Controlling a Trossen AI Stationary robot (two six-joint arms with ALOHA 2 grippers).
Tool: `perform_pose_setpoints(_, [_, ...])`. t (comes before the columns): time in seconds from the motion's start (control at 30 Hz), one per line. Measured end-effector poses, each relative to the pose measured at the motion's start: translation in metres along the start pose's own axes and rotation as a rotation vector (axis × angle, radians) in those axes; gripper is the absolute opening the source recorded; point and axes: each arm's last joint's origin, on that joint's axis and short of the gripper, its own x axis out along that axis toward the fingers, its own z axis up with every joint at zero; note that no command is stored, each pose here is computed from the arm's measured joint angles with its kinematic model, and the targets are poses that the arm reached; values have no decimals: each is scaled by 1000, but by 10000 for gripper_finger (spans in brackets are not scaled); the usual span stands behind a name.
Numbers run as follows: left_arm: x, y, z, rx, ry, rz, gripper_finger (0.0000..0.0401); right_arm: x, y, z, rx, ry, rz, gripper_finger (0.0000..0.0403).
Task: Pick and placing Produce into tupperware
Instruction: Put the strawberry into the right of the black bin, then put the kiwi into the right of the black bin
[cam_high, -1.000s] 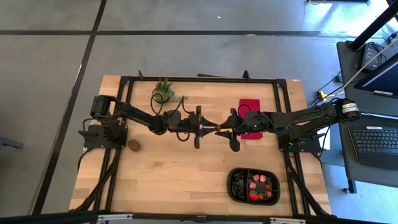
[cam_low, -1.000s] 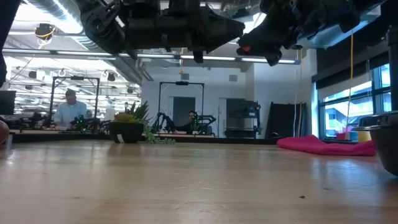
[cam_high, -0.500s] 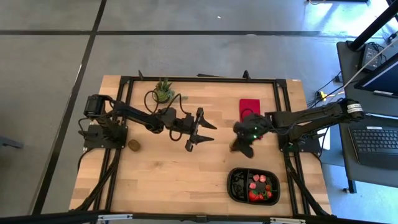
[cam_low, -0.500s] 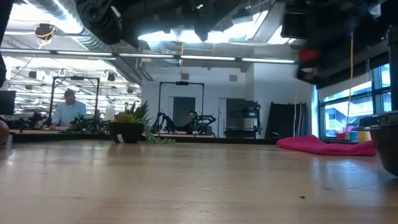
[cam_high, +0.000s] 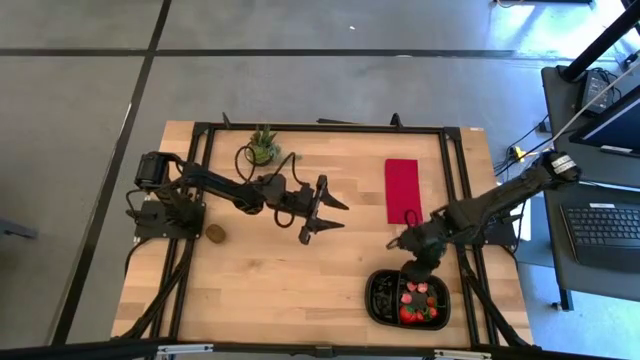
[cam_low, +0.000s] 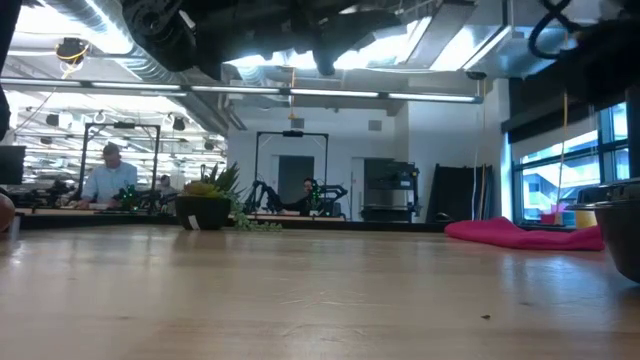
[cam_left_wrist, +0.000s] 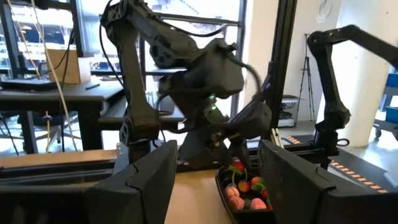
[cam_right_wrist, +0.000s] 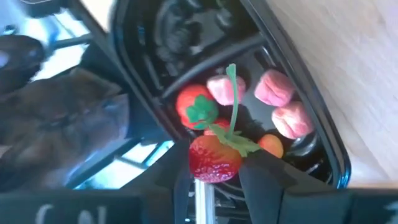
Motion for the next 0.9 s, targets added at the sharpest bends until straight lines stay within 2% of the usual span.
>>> perform_pose_setpoints(0.3, [0,2,-5,-10,44,61,217,28,-1,-17,-11,-170,-165,118])
perform_pose_setpoints(0.47, [0,2,-5,24,46,64,217,42,-2,-25,5,-167,-214,118])
perform_pose_setpoints(0.7, [0,3,-5,43,45,91,217,53,-3,-27,9,-154,-246,130])
perform_pose_setpoints(0.9, [0,3,-5,43,45,96,217,54,1,-26,-4,-158,-206,154])
